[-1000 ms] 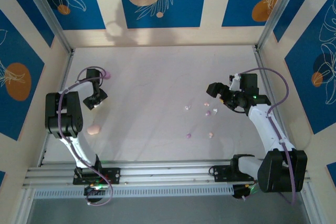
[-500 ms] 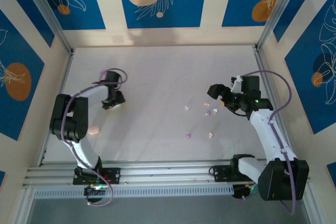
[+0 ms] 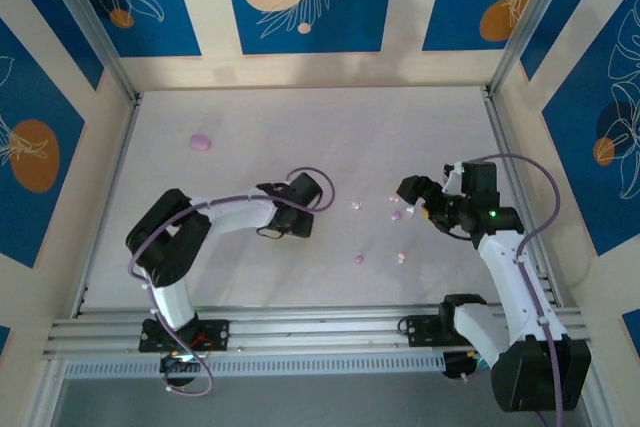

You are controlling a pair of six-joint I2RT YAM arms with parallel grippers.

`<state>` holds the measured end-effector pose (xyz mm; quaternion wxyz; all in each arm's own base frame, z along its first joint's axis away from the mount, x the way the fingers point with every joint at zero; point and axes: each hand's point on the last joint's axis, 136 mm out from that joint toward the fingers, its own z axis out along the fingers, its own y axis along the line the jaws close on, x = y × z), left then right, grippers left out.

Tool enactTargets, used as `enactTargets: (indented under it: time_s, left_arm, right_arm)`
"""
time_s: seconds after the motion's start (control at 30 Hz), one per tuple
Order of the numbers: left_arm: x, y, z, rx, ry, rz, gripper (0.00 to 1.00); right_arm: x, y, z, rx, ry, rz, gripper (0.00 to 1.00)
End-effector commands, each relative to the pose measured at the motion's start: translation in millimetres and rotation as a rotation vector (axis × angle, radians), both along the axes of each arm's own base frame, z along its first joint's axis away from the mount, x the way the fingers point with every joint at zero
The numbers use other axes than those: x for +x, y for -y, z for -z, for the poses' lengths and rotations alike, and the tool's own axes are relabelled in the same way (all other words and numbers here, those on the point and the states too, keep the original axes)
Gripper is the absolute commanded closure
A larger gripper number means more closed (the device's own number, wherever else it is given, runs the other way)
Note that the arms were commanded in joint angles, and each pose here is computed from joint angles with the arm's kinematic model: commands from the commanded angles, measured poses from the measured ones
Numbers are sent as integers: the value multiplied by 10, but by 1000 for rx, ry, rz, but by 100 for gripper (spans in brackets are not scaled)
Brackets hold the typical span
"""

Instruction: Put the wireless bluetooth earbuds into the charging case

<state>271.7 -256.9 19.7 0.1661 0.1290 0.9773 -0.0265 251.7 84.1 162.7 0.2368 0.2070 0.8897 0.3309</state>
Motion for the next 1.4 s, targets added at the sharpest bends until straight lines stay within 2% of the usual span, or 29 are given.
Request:
enactTargets:
  time_s: [0.0,0.13,0.23,0.37,0.53,0.7,0.9,1.03,1.27,1.37]
  left_arm:
    - [-282,247,147,27,-54,99,38]
    - [-440,450,171,16,-58,143,35]
    - [-453,523,64,-15,-43,156,29]
    - [-380,545,-281,-79,45,170,13]
    - [-247,350,-776,-167,204,115,5]
    - [-152,-113,-1063,-238,338,-7,4]
    - [-115,-731,-1089,-301,374,-166,3]
    - [-121,-1094,-1069,-323,387,-270,2]
    - [-196,-1400,-1159,-369,454,-336,0]
    - [-222,-1455,-1165,-374,470,-345,0]
  right_arm:
    - [-175,-19,123,16,-61,12,5]
    - [-227,-41,156,26,-72,7,6]
    - [-230,-68,155,26,-67,-6,7]
    - [-196,-183,102,38,-13,-69,10]
    - [-137,-411,30,-15,108,-210,15]
    - [-99,-810,124,-189,246,-438,22]
    - [-234,-1536,388,-441,476,-894,21]
    - [-334,-1892,669,-580,547,-1168,20]
    - [-188,-2098,949,-713,628,-1405,18]
    - [-154,-2125,1036,-694,616,-1478,18]
